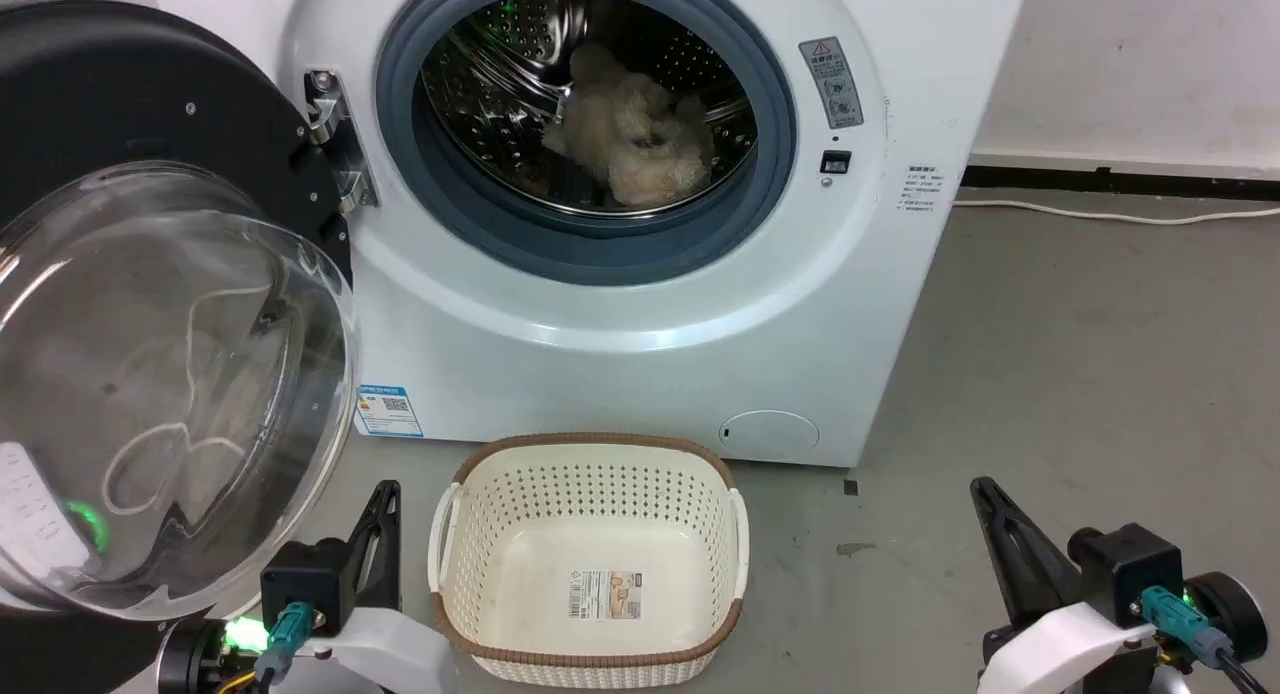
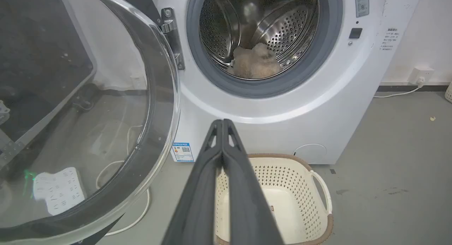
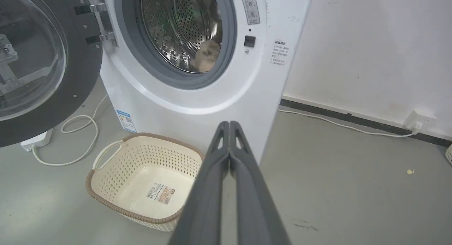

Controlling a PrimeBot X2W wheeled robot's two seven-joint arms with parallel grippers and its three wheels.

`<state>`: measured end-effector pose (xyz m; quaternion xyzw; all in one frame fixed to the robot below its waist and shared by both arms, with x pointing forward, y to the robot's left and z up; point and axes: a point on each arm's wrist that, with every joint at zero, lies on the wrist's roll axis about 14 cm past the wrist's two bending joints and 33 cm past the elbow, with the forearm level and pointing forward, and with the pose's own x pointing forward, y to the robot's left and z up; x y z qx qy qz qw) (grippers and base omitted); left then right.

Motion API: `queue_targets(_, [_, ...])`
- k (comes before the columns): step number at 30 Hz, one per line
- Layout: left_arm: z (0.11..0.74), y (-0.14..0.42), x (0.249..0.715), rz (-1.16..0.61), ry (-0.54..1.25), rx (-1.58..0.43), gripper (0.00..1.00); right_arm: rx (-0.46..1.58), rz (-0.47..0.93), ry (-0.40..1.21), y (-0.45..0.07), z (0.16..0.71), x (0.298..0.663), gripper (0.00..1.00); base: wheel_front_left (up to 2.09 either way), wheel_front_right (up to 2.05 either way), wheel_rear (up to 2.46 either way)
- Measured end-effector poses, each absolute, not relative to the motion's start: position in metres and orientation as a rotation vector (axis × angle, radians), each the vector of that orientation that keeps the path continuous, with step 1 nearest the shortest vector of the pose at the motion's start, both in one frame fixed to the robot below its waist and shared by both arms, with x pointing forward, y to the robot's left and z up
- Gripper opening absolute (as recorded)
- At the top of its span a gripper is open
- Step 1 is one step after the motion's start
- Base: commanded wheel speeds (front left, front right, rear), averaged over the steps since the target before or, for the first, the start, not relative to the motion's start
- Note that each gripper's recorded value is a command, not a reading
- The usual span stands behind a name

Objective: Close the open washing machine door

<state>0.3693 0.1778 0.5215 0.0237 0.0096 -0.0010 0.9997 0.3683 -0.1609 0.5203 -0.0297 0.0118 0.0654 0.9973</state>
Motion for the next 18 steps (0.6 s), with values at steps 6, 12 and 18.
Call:
queue_targets(6, [0.5215, 0.1777, 0.3693, -0.002, 0.019, 0.047, 0.0, -0.06, 0.13, 0.024, -0.1611, 0.5203, 0.3683, 0.0, 0.0, 0.0, 0.0])
queue_targets(12, [0.5215, 0.1776, 0.3693, -0.003, 0.019, 0.047, 0.0, -0.06, 0.131, 0.024, -0.161, 0.5203, 0.3683, 0.0, 0.0, 0.0, 0.0])
queue_targets(18, [0.5215, 0.1778, 0.3693, -0.002, 0.019, 0.047, 0.0, -0.06, 0.131, 0.024, -0.161, 0.5203, 0.3683, 0.0, 0.0, 0.0, 0.0])
